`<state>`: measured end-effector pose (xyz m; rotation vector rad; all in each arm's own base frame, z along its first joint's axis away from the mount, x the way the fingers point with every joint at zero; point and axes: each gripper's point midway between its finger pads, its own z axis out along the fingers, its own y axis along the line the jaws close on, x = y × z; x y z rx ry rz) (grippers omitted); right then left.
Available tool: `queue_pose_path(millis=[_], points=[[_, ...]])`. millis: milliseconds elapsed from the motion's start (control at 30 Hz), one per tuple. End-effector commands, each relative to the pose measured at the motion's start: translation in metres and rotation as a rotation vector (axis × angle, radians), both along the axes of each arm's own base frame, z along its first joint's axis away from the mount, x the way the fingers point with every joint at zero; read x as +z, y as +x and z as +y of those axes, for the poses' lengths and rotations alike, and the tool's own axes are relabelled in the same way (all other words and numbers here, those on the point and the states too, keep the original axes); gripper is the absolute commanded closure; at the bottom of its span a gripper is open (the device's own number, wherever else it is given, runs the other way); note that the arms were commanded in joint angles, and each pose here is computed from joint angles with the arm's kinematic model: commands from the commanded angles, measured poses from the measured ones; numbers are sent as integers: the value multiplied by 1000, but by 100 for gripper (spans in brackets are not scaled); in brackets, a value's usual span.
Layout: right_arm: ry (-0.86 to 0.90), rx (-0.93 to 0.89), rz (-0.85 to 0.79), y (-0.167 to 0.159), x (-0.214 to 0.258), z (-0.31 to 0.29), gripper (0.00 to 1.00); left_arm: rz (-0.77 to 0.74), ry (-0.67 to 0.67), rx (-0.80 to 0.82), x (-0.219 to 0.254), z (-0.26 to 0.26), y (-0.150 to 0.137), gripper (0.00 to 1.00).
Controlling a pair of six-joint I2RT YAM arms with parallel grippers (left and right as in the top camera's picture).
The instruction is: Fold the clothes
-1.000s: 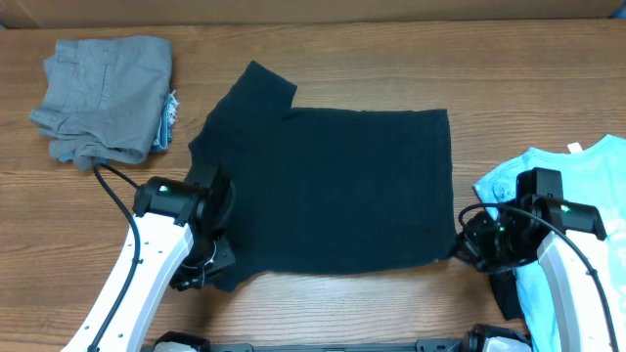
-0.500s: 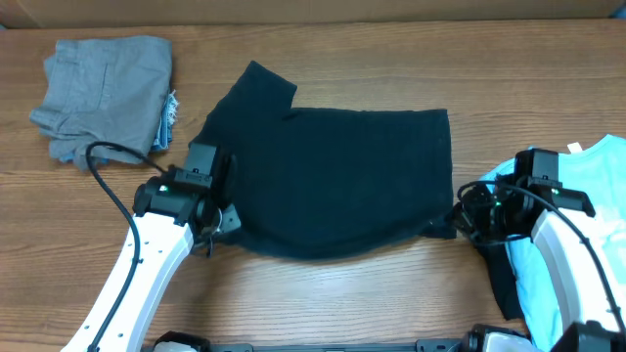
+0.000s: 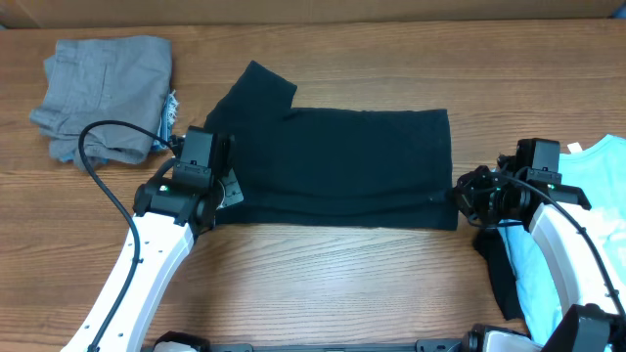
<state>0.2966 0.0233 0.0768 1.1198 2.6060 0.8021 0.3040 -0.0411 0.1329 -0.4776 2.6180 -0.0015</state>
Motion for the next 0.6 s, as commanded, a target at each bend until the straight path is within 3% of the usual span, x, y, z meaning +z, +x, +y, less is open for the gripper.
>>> queue_pose_path(millis=[0, 267, 567], points=[[6, -23, -31, 12, 8, -2, 96, -20, 38, -21, 5, 4, 10, 91], [-11, -102, 4, 12, 4, -10, 96, 96, 74, -35, -29, 5, 10, 92], [-56, -118, -15, 17, 3, -18, 92, 96, 121, -1, -33, 15, 15, 90]])
